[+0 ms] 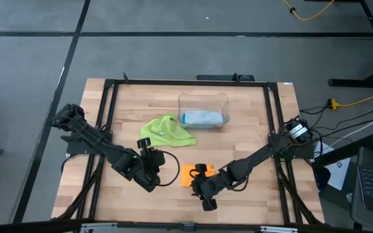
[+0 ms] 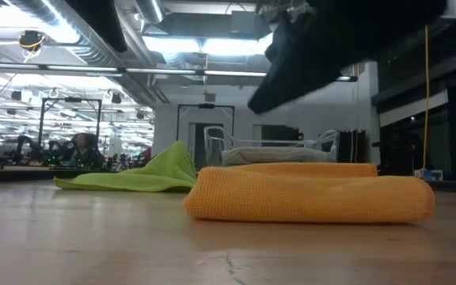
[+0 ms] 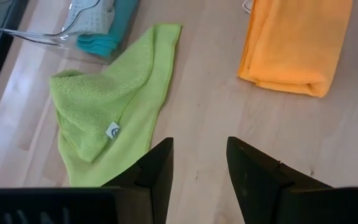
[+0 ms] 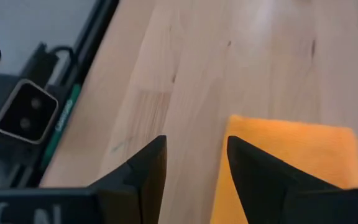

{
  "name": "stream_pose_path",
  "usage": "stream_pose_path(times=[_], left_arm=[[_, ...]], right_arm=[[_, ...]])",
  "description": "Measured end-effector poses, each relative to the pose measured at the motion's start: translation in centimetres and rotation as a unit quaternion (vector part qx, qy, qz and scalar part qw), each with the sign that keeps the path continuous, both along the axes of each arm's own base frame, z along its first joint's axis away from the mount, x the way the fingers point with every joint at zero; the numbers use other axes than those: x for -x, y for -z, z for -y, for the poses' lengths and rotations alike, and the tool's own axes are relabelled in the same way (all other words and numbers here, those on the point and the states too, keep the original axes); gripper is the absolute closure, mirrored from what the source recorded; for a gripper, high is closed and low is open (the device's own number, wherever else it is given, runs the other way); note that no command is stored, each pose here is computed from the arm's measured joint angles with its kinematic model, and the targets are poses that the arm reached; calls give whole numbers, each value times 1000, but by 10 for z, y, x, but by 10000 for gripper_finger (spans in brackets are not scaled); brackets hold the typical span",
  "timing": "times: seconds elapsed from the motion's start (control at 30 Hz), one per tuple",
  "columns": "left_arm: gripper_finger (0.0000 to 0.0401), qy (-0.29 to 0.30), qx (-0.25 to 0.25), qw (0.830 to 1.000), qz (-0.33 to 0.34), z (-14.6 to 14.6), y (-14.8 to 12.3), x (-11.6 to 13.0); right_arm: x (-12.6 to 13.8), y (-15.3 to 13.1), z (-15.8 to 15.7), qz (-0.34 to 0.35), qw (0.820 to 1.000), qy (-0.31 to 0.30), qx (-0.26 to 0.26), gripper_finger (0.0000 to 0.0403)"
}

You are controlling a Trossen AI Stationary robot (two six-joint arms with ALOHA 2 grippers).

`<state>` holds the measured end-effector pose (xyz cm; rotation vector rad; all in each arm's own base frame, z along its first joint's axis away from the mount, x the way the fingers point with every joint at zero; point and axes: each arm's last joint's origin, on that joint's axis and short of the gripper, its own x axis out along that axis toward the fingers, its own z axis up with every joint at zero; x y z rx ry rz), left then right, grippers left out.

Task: Fold microfiber towels
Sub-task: Put the yellow towel into the transparent bin

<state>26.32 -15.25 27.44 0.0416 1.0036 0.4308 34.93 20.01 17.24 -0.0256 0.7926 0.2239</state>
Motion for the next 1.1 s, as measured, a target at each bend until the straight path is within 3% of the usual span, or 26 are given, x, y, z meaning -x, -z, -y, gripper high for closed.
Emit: stream_pose_path(times=[0.23,0.47,0.6,0.8,0.9,1.1], left_arm=[[260,0,4,1000,6,1,0,-1],[260,-1,9,1000,13,1,-1,-2],[260,-1,14,1000,21,2,-1,-4],[260,0,16,1000,24,3,-1,-4],[260,-1,10,1000,27,3,-1,-5],[260,-2,6,1000,30,2,-1,-5]], right_arm=[[6,2,-10,-14,999,12,45,231],[1,-47,-16,-47,991,44,121,231],[2,-50,-13,-47,987,59,142,231],[13,-29,-7,-92,981,100,136,231],[18,-21,-6,-114,979,91,141,231],[18,-8,-11,-127,989,42,61,231]])
